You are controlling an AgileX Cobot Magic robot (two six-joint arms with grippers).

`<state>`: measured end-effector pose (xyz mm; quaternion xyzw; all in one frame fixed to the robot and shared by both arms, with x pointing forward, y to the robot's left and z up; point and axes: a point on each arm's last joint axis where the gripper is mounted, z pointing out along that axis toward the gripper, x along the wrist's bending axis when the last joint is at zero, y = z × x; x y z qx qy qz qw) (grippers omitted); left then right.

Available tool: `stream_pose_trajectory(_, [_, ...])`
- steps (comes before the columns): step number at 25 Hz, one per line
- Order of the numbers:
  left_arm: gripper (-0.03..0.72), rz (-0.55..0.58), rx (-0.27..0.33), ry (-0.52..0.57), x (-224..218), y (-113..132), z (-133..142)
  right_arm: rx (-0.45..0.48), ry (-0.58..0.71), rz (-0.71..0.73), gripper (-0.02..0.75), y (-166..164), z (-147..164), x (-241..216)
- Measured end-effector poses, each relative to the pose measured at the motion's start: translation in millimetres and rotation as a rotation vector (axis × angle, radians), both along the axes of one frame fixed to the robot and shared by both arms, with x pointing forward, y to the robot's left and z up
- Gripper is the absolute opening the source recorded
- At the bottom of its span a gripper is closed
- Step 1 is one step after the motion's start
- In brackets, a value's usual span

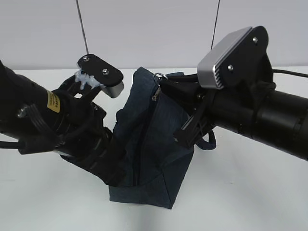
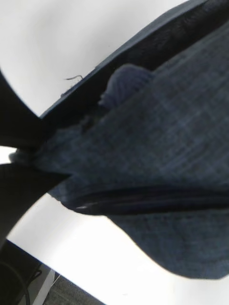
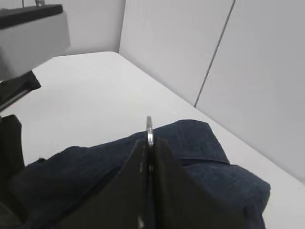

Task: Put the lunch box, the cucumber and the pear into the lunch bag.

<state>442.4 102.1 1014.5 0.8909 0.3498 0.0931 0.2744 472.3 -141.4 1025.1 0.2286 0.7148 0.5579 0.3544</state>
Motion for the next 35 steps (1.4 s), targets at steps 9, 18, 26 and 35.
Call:
stream_pose_trajectory(9, [0.003,-0.005,0.026,0.027,-2,2,-2,-0.009,0.013,-0.053,0.000,1,-4,23])
stream_pose_trajectory(18, [0.003,-0.006,0.037,0.040,-3,3,-3,-0.001,0.003,-0.079,0.000,8,-7,50])
stream_pose_trajectory(26, [0.003,-0.009,0.046,0.048,-4,4,-3,0.009,0.018,-0.122,0.000,6,-13,72])
stream_pose_trajectory(35, [0.003,-0.009,0.046,0.048,-4,4,-3,0.134,0.119,-0.130,0.000,-26,-14,93])
